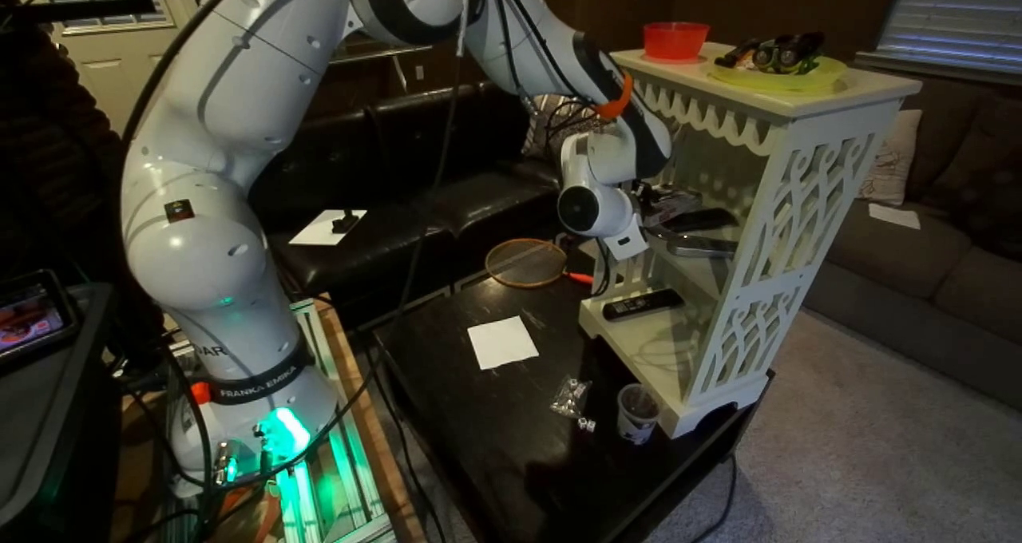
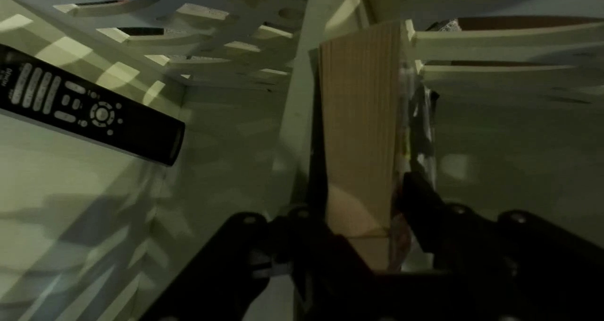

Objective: Put the blue book on top of the orange bowl.

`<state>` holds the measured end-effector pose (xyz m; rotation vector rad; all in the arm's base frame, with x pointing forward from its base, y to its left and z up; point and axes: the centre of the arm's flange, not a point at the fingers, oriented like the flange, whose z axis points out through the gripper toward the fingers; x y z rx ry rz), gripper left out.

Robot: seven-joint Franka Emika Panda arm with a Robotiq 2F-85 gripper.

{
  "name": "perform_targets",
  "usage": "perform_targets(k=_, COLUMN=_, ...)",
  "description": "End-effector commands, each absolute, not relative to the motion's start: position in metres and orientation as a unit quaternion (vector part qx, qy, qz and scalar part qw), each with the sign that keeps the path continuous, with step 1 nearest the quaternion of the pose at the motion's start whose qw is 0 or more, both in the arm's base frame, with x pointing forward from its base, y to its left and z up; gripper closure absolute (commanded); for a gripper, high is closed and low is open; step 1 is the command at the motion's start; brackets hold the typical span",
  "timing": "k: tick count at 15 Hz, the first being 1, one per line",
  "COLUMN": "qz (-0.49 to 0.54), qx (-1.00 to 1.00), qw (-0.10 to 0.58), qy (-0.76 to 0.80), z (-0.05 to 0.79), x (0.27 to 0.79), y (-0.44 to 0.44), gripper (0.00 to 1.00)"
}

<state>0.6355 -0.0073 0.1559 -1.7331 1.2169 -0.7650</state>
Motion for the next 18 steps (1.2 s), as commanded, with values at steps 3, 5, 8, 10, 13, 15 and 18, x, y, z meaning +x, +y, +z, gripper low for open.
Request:
perform_targets(k=3, qz=-0.321, qx=-0.665, qw=0.446, qy=0.505, z=0.158, x=0.629, y=-0.004, gripper=0.91)
perform_targets(k=5, qz=-0.321, qx=-0.654, qw=0.459, qy=0.509, z=0.17, x=0.625, y=-0.012, gripper=0.92)
perform_targets(k=8, qz=-0.299, qx=-0.629, qw=0.501, qy=0.514, z=0.192, x=0.611, y=-0.032, gripper=0.92)
perform_targets(k=10, qz=-0.269, qx=-0.617, qw=0.543, qy=0.503, z=0.201, x=0.593, y=-0.042, gripper=0.92)
perform_targets(k=13, qz=-0.227, qx=-0.609, qw=0.592, qy=0.476, z=0.207, x=0.558, y=-0.059, gripper=0.92)
perform_targets(k=15, qz=-0.225, qx=-0.597, qw=0.602, qy=0.48, z=0.21, x=0.533, y=-0.08, gripper=0.92)
perform_targets(k=18, qz=-0.221, qx=-0.605, qw=0.605, qy=0.468, z=0.214, x=0.492, y=-0.11, gripper=0.92)
